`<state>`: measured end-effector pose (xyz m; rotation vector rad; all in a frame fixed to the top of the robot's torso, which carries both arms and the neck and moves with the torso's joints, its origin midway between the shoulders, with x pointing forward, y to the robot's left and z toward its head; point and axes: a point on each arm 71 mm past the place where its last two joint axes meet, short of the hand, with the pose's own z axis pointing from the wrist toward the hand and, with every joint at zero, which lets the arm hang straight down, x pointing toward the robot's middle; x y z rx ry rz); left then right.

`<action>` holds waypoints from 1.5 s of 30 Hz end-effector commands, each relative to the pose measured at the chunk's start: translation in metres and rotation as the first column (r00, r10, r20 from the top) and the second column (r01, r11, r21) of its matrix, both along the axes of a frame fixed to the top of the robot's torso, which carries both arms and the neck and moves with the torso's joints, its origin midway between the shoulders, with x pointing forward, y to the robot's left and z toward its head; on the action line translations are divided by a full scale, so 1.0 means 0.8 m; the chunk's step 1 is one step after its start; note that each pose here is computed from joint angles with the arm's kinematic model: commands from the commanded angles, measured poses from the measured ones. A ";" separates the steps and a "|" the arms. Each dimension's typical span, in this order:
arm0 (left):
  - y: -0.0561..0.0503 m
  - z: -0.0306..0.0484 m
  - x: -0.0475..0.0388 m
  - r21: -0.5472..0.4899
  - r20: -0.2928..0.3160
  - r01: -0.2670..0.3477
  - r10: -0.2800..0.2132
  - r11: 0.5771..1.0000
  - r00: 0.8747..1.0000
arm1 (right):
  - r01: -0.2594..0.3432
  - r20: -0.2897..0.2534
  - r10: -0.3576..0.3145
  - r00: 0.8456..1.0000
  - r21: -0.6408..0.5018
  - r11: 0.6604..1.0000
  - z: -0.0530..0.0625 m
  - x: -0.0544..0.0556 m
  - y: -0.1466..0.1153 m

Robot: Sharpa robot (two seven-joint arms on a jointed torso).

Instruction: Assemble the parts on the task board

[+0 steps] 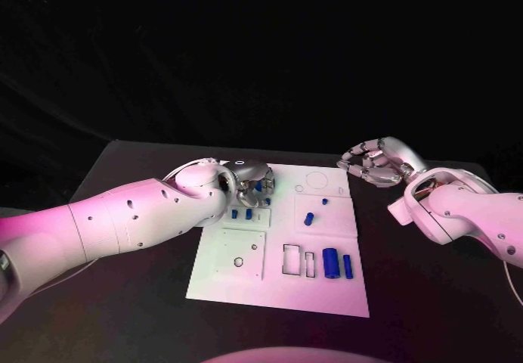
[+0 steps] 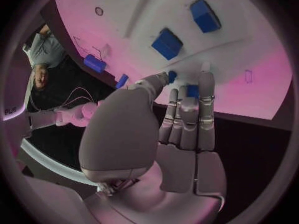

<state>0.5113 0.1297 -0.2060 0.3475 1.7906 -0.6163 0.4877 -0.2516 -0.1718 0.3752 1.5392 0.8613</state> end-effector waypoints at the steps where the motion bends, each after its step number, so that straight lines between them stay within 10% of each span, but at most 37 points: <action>1: -0.004 -0.0058 -0.001 0.048 -0.032 0.012 -0.010 0.999 0.999 | -0.012 0.009 0.012 1.000 0.002 1.000 0.001 -0.001 0.003; 45: -0.011 -0.0167 -0.002 0.008 -0.048 0.009 -0.009 1.000 0.999 | -0.013 0.004 0.013 1.000 0.001 1.000 0.000 -0.001 0.004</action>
